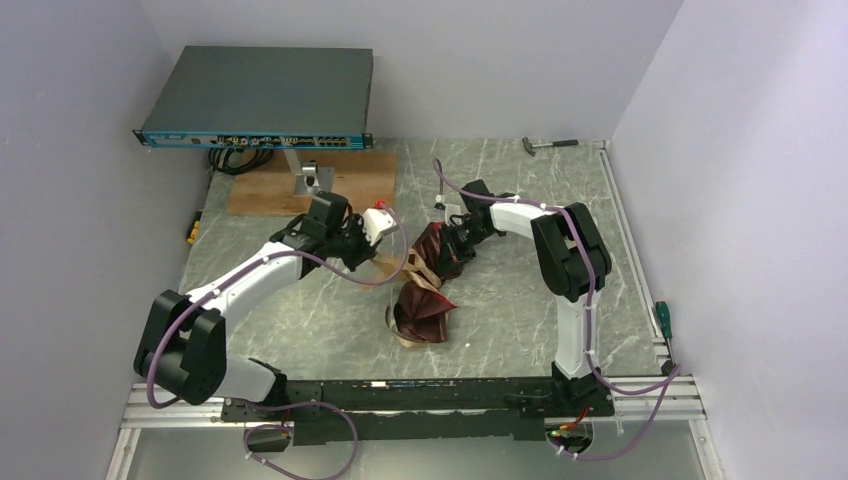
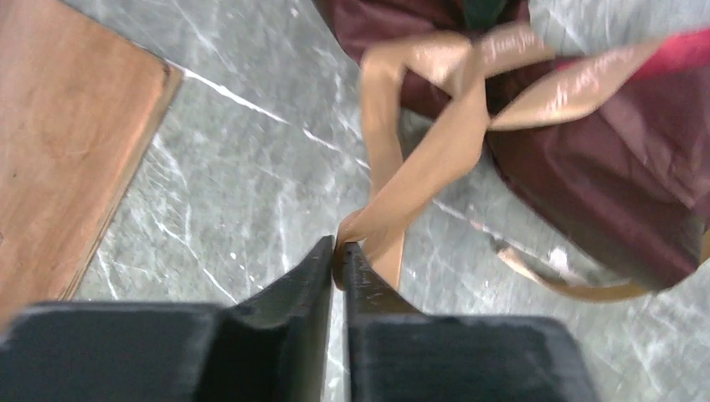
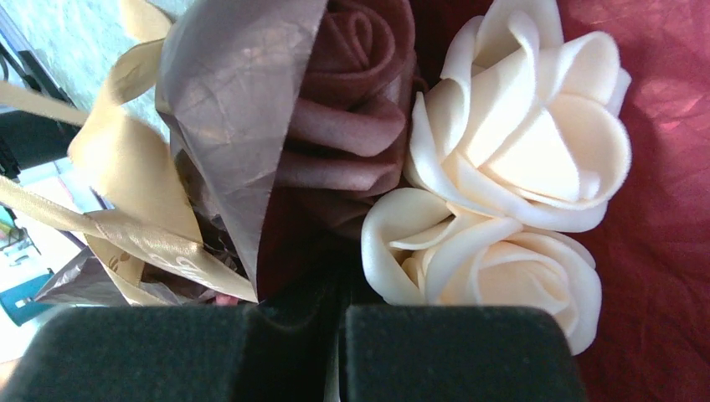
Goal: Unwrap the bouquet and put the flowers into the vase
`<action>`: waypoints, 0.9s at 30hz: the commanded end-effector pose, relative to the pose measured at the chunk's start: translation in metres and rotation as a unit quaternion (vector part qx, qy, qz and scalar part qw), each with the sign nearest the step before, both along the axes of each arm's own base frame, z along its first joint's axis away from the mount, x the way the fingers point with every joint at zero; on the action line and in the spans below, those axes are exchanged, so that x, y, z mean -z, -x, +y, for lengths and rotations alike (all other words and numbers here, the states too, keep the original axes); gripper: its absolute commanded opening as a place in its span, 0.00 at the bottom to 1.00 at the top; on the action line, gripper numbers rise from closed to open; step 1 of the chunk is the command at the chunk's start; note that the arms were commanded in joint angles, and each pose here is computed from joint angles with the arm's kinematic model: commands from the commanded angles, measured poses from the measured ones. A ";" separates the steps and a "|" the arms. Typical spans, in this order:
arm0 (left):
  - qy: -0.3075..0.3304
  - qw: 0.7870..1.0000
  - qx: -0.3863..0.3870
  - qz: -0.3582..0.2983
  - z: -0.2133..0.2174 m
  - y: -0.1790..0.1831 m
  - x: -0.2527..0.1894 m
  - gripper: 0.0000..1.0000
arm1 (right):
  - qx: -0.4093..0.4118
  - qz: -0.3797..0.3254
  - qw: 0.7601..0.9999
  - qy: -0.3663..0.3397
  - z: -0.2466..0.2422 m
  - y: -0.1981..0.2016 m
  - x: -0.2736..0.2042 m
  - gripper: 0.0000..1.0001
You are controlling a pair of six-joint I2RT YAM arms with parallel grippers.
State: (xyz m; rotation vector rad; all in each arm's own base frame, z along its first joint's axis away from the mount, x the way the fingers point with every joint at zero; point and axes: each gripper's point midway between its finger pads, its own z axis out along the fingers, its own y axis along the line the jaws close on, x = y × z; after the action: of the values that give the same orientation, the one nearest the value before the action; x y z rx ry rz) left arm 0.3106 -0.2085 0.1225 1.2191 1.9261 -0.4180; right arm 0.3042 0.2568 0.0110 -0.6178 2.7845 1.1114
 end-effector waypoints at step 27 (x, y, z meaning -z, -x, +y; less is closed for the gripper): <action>-0.048 0.971 0.234 -0.019 -0.080 0.017 0.006 0.16 | -0.008 -0.028 0.987 0.155 -0.051 -0.001 0.072 0.00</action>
State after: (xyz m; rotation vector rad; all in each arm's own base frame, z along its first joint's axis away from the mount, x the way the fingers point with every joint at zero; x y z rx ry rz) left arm 0.2858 -0.2905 0.0937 1.7482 1.6673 -0.5676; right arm 0.3043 0.2568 0.0111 -0.6173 2.7848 1.1115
